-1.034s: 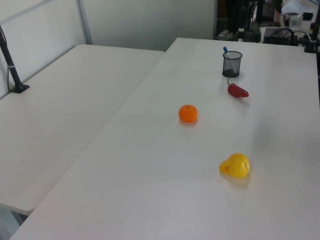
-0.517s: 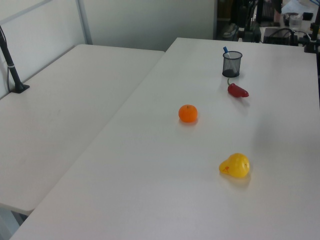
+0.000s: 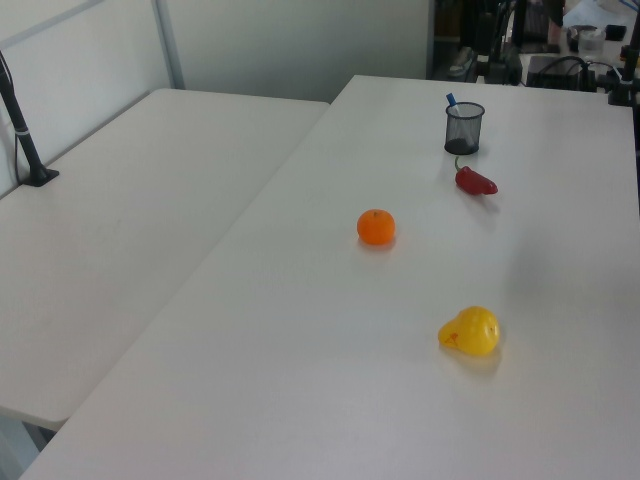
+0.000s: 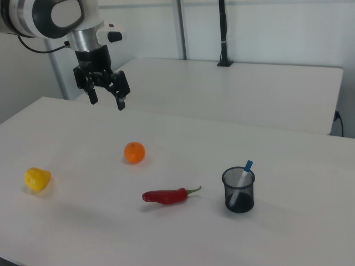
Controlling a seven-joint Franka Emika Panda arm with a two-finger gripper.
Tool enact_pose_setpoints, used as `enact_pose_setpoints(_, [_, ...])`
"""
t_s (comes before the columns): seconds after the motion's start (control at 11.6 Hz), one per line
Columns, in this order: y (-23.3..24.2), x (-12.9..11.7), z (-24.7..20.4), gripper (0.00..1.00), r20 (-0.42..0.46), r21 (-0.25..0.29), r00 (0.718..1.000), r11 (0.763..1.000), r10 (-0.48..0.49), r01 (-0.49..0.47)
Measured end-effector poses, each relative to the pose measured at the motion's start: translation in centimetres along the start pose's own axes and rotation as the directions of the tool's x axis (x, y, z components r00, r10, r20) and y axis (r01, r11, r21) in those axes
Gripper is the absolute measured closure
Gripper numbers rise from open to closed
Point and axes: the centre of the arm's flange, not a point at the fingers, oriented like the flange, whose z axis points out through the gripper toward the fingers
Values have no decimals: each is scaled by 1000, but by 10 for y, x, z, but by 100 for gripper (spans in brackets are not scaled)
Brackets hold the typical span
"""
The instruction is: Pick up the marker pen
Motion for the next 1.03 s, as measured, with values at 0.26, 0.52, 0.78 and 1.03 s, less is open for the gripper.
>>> enact_pose_setpoints(0.26, [0,0,0,0,0,0,1000,1000,2,-2])
enact_pose_setpoints(0.52, [0,0,0,0,0,0,1000,1000,5,-5])
enact_pose_setpoints(0.78, [2,0,-1,0,-2,0,1000,1000,25,-25])
enact_pose_setpoints(1.03, [13,0,-5,0,-10,-3,999,999,46,-46])
